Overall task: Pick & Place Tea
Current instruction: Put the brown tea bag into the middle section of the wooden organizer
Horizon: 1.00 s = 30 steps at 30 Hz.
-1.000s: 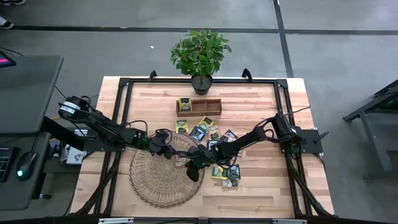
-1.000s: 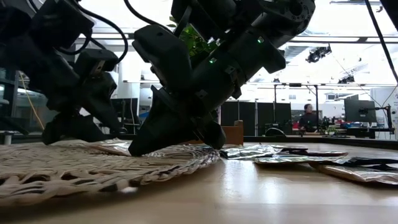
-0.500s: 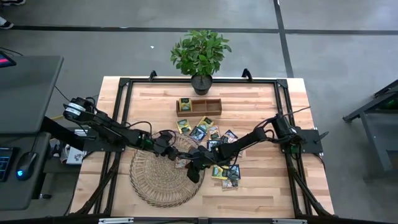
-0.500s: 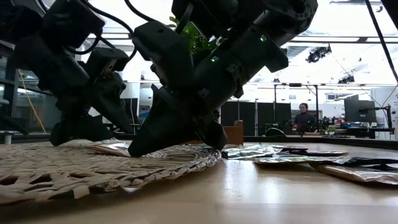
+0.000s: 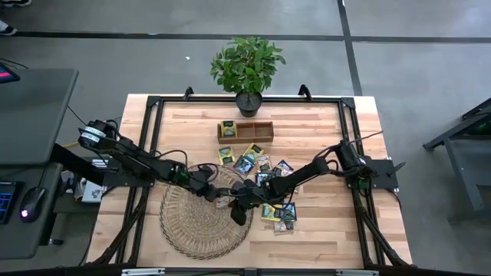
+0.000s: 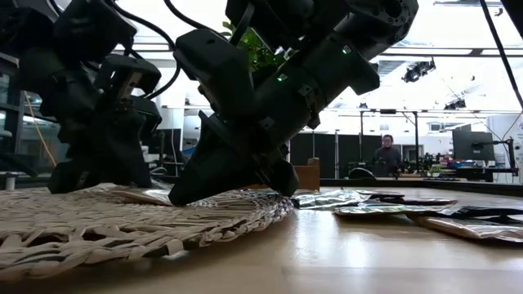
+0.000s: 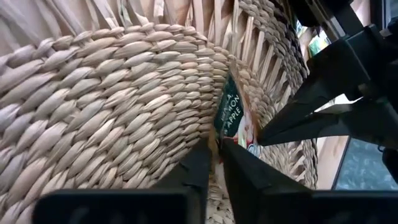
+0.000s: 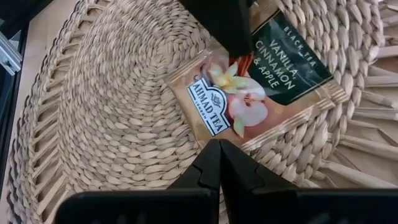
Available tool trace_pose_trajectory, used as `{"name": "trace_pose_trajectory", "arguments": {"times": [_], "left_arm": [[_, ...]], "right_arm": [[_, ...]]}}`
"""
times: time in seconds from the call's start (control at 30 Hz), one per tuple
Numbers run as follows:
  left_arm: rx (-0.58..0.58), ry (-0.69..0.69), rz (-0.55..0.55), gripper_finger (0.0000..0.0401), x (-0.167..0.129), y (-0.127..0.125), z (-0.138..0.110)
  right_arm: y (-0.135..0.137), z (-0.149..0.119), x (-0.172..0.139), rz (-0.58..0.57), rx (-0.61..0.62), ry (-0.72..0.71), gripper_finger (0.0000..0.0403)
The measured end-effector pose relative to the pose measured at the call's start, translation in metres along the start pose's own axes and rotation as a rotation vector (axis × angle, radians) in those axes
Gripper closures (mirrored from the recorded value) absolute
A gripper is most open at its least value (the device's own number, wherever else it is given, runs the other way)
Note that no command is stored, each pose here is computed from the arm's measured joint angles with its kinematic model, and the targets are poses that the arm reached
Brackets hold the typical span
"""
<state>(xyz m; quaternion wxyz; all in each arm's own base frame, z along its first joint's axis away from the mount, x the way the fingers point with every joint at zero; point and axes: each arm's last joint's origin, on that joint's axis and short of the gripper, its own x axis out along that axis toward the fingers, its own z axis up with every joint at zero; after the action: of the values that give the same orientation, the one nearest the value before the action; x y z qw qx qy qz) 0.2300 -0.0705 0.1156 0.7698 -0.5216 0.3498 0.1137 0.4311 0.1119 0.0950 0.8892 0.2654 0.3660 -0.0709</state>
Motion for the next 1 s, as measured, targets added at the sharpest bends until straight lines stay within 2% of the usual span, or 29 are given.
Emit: {"name": "trace_pose_trajectory", "arguments": {"times": [0.07, 0.4, 0.53, 0.67, 0.87, 1.0], "left_arm": [[0.004, -0.001, 0.000, 0.0394, 0.000, 0.000, 0.000], [0.028, -0.013, -0.002, 0.0400, 0.000, 0.000, 0.000], [0.031, -0.014, -0.003, 0.0401, 0.000, -0.001, 0.001], [0.038, -0.007, -0.010, 0.0401, -0.002, -0.002, 0.001], [0.078, -0.023, -0.085, 0.0401, -0.015, -0.013, 0.004], [0.239, -0.155, -0.151, 0.0401, -0.035, -0.026, 0.011]], "right_arm": [[0.000, 0.000, 0.000, 0.000, 0.000, 0.000, 0.0403], [0.005, 0.007, -0.009, 0.031, 0.003, -0.011, 0.0402], [0.014, 0.021, -0.029, 0.056, -0.024, -0.040, 0.0402], [0.027, 0.042, -0.064, 0.089, -0.048, -0.082, 0.0402], [0.029, 0.057, -0.119, -0.026, -0.072, -0.076, 0.0402], [0.019, 0.053, -0.143, -0.194, -0.040, -0.011, 0.0402]]}}
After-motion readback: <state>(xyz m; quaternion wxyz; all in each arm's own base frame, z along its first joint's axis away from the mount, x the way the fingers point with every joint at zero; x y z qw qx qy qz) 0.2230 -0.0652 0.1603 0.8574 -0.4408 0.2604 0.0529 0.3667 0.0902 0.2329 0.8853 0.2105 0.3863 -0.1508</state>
